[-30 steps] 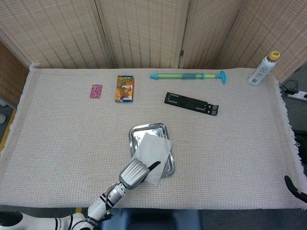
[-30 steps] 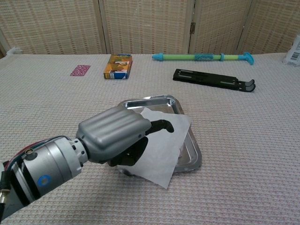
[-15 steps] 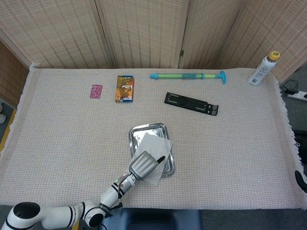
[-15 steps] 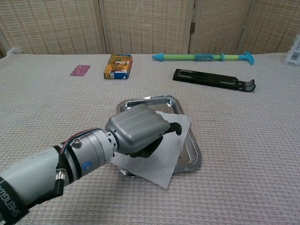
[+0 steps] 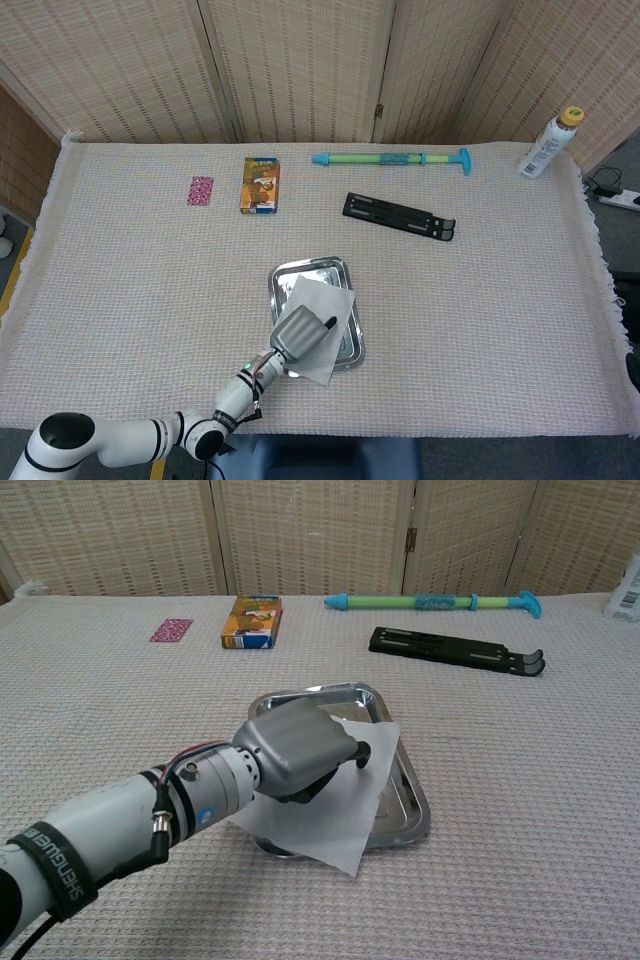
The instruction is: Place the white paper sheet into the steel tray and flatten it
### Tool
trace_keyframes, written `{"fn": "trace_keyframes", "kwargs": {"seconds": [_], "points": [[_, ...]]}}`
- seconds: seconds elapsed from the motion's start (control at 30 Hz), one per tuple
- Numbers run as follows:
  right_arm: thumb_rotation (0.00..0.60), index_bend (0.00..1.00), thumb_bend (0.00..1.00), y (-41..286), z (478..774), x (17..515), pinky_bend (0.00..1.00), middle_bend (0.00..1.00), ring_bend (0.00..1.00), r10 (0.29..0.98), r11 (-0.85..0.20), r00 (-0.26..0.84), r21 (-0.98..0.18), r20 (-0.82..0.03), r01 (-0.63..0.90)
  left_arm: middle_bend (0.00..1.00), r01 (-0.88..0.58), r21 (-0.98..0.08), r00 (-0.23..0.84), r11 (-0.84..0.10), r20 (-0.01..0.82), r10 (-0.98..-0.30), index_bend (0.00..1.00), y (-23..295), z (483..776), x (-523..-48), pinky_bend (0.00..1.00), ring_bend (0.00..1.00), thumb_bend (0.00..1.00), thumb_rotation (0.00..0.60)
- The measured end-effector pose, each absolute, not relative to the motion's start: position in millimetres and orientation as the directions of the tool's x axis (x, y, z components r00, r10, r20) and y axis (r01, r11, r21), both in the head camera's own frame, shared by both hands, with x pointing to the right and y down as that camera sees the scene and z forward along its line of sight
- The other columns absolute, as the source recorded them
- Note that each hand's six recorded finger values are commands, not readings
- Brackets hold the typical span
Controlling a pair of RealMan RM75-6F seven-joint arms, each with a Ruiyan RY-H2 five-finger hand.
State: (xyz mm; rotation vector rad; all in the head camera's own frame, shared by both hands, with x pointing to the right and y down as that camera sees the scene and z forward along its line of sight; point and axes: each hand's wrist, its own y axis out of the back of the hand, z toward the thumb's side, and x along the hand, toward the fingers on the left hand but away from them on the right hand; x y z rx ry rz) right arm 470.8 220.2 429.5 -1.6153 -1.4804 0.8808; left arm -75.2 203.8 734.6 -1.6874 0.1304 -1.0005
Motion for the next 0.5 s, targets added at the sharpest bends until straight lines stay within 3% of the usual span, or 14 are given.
{"fn": "trace_keyframes", "kwargs": {"seconds": [0.5], "points": [[0.600,0.00,0.40,222,427,472,0.00,0.00,0.00,0.996,-0.032,0.086,-0.869,0.012,0.494,1.00,0.478,-0.803,0.550,-0.355,0.589,-0.592,0.34,199,739,-89,1.00,1.00,1.00,0.600]]}}
